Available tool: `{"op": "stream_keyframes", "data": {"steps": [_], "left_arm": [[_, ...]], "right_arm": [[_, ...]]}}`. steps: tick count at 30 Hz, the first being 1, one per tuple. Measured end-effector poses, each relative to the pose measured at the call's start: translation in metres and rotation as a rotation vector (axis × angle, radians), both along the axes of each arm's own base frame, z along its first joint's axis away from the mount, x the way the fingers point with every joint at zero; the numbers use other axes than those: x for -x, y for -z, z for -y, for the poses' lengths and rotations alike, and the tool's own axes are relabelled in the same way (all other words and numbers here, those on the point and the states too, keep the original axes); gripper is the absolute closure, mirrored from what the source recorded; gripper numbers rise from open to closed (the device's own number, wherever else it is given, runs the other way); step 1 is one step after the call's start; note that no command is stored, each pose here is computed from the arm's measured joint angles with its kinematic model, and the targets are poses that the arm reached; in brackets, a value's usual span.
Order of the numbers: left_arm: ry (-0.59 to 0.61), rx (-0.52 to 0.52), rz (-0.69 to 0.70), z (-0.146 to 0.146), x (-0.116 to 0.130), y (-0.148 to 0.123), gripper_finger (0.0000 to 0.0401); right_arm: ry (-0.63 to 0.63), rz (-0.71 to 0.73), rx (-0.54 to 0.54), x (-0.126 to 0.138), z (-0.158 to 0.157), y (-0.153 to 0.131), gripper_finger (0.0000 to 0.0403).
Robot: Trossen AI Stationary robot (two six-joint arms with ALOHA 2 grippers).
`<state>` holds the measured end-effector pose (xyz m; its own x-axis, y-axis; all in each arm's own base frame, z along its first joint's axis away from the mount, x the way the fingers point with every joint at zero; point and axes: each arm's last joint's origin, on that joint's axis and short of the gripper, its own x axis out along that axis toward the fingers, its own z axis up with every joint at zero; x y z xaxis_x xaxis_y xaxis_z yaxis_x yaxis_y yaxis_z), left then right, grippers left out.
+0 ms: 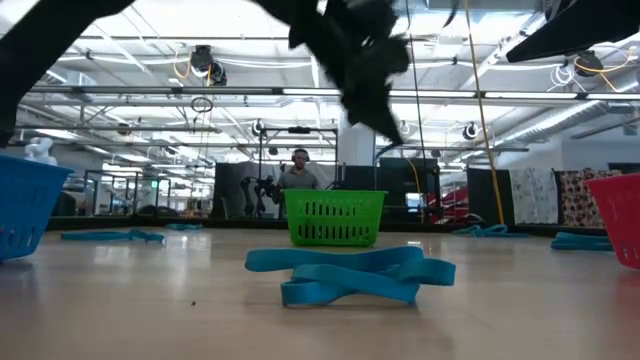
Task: Sort rubber bands into baskets
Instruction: Put the blue rubber band into the red bin
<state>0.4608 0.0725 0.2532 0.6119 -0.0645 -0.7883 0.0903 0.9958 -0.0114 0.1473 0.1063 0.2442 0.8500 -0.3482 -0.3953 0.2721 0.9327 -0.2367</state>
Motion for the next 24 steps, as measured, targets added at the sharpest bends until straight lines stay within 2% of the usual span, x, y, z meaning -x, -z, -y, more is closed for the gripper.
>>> {"op": "stream_keyframes", "data": {"steps": [6, 11, 16, 24], "left_arm": [[0.176, -0.010, 0.126, 0.082, -0.015, -0.008, 0.0401], [0.282, 0.000, 0.216, 0.136, -0.017, -0.005, 0.0401], [0.359, 0.011, 0.322, 0.177, -0.027, 0.013, 0.0401], [0.429, 0.053, 0.620, 0.224, -0.055, 0.057, 0.0401]], "right_arm": [[0.000, 0.003, -0.002, 0.000, 0.000, 0.000, 0.0293], [0.000, 0.004, -0.004, 0.000, 0.000, 0.000, 0.0293], [0.000, 0.005, -0.005, 0.000, 0.000, 0.000, 0.0293], [-0.003, 0.014, -0.008, -0.001, -0.001, -0.001, 0.0293]]}}
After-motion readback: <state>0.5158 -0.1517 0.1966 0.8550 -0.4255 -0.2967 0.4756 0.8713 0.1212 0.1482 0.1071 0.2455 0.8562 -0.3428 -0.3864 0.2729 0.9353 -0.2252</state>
